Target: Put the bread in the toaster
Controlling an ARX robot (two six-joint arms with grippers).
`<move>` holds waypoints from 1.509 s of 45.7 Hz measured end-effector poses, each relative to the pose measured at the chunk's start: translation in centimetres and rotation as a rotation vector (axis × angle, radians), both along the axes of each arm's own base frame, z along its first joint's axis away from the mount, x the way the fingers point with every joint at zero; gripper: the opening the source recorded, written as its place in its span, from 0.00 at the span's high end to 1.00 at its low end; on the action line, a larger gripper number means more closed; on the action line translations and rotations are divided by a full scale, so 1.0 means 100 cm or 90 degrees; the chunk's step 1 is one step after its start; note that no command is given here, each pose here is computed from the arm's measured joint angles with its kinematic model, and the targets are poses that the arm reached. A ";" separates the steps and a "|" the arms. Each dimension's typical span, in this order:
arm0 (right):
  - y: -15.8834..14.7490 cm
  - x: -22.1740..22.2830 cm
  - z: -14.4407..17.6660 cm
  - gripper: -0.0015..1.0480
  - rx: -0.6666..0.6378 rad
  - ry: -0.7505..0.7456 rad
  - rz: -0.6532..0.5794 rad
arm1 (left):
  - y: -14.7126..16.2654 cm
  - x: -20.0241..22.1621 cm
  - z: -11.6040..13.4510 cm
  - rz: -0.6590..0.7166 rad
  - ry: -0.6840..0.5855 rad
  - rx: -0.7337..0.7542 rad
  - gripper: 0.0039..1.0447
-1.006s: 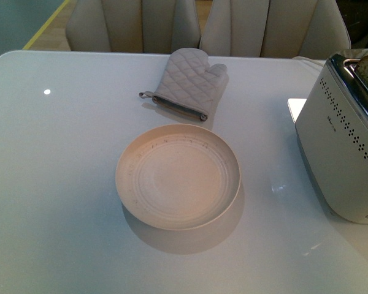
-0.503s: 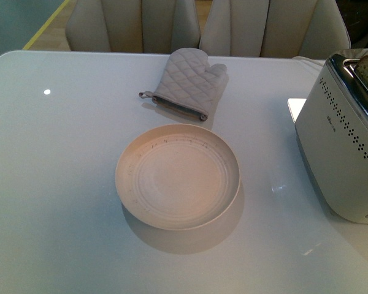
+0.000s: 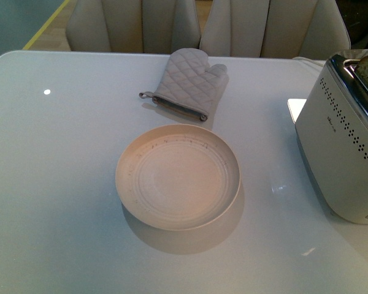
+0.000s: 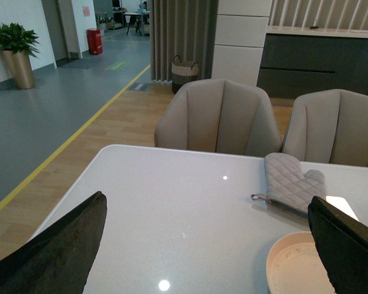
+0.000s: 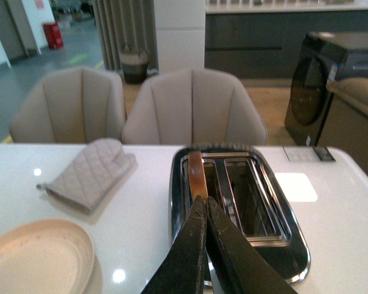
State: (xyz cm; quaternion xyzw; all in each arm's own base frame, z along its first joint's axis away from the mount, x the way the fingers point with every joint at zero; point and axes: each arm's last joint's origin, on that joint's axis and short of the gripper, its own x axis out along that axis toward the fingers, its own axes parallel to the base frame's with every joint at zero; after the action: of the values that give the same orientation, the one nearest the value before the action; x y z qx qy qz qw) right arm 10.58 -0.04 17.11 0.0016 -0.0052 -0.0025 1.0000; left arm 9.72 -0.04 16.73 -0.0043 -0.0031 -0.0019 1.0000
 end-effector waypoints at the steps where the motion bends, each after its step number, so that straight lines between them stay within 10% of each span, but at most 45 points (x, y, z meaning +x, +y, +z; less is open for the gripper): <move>1: 0.000 -0.003 -0.001 0.98 0.000 0.006 0.002 | 0.000 0.000 0.000 0.000 0.000 0.000 0.06; 11: 0.000 -0.009 -0.002 0.97 0.000 -0.002 0.001 | 0.000 0.000 0.000 0.000 0.000 0.000 0.06; 35: 0.000 -0.009 -0.002 0.07 0.000 -0.002 0.002 | 0.000 0.000 0.000 0.000 0.000 0.000 0.06; 69: 0.000 -0.009 -0.002 0.09 0.000 -0.002 0.002 | 0.000 0.000 0.000 0.000 0.000 0.000 0.06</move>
State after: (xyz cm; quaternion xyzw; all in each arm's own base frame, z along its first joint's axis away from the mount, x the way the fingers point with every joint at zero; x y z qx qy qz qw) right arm 9.70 -0.02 16.94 0.0016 -0.0072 -0.0011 1.0000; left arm 9.72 -0.04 16.73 -0.0041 -0.0031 -0.0021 1.0000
